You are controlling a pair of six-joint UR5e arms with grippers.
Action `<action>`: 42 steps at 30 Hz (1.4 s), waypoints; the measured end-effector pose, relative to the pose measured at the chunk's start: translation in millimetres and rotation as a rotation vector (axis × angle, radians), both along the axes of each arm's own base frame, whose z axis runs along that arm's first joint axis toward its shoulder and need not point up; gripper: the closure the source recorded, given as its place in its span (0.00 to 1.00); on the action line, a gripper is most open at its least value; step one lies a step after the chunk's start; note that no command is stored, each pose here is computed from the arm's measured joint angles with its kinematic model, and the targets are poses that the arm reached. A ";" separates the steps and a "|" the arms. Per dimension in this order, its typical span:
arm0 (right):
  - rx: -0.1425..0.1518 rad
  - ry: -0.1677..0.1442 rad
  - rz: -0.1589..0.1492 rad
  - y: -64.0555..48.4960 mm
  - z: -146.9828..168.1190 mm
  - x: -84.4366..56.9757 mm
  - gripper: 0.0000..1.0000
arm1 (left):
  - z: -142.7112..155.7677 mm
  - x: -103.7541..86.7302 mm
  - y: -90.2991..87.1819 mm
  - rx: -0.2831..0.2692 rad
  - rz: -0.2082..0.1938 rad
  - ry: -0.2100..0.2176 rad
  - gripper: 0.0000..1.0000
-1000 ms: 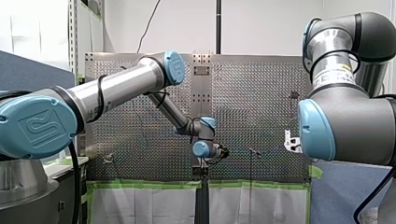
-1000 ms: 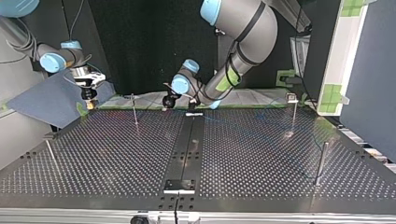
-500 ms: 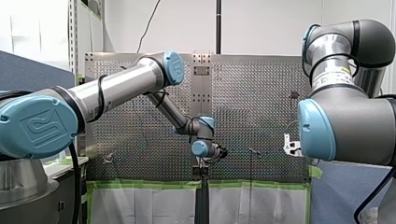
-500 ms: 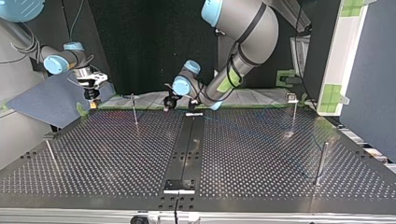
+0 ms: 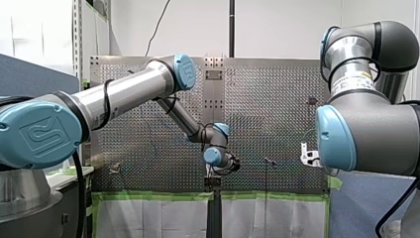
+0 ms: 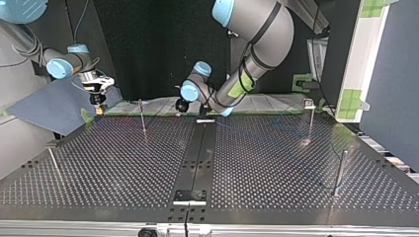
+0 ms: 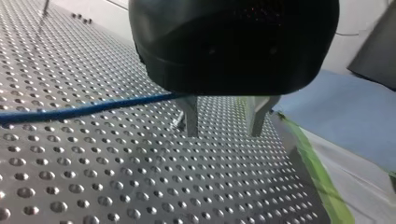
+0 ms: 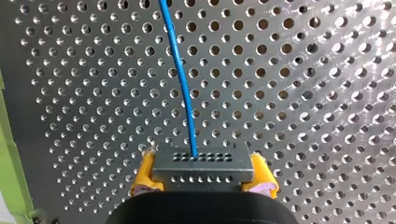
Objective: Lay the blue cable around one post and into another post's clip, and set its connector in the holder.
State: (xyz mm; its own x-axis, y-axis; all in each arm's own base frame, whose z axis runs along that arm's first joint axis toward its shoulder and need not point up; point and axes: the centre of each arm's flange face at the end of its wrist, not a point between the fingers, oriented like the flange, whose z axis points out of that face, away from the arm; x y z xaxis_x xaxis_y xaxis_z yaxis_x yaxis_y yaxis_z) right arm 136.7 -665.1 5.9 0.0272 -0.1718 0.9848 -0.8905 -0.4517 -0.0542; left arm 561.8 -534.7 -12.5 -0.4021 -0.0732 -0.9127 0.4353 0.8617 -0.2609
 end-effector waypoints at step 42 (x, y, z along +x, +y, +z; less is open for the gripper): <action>0.007 0.007 0.014 2.8 -0.7 8.4 1.00 | 13.0 -38.1 24.8 0.225 -0.062 0.068 0.74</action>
State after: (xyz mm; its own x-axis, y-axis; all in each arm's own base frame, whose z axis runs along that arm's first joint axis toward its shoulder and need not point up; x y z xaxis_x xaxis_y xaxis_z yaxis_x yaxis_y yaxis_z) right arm 145.1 -662.3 5.2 0.0361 -0.1777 0.9834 -0.8845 -0.4638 -0.0513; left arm 523.7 -509.9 0.5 -0.4606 0.1559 -0.8738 0.4773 0.8735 -0.0958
